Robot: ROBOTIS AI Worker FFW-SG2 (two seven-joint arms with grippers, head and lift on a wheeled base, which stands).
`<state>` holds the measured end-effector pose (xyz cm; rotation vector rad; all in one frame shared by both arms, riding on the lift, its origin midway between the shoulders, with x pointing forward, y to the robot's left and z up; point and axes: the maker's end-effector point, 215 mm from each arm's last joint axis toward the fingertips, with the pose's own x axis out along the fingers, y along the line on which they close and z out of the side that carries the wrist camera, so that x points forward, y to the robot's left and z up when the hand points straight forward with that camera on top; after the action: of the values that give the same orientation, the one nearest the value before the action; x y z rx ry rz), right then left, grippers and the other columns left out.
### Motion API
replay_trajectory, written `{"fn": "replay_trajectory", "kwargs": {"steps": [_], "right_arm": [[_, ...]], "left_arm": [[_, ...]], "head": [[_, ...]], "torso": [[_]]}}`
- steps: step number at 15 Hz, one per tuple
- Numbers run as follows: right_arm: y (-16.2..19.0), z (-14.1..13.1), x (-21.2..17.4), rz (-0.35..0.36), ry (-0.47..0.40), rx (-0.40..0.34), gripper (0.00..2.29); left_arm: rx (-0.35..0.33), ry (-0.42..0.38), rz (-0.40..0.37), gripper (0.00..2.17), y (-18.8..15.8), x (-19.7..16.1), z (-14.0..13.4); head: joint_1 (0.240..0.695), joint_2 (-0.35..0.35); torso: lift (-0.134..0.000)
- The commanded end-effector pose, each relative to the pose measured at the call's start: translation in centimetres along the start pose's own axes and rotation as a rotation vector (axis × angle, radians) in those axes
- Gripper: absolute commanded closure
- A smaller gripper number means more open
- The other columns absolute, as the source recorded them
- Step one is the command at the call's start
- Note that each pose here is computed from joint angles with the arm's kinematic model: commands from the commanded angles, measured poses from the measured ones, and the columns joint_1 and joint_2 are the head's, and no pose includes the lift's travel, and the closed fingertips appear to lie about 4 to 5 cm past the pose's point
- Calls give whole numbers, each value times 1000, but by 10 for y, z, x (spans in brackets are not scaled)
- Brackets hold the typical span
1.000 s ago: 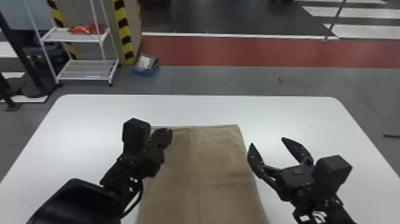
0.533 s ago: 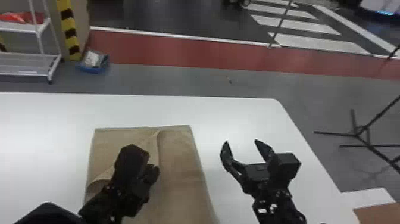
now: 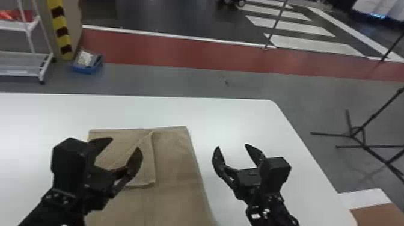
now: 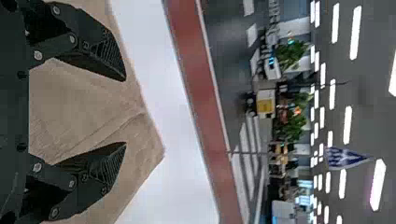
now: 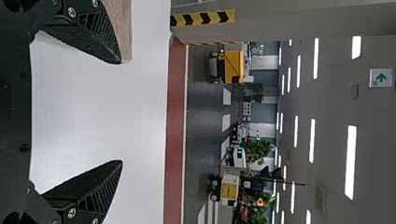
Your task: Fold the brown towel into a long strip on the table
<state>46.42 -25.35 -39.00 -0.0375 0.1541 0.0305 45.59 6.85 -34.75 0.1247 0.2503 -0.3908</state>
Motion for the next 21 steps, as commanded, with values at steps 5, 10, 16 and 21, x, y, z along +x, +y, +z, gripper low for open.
{"fn": "replay_trajectory", "kwargs": {"steps": [5, 10, 16, 21], "right_arm": [[134, -12, -15, 392, -72, -35, 323], [168, -37, -16, 503, -80, -77, 350], [189, -81, -8, 590, 59, -141, 532], [198, -83, -10, 618, 77, -138, 532]], "left_arm": [[-34, -192, 238, 36, 99, -12, 16], [-17, -175, 229, 39, 92, -12, 5], [23, -139, 221, 39, 84, -7, -13], [23, -131, 223, 39, 86, -5, -16]], "head": [[695, -59], [695, 73], [695, 94], [695, 108]], "torso": [[-111], [-111], [-111], [-111]]}}
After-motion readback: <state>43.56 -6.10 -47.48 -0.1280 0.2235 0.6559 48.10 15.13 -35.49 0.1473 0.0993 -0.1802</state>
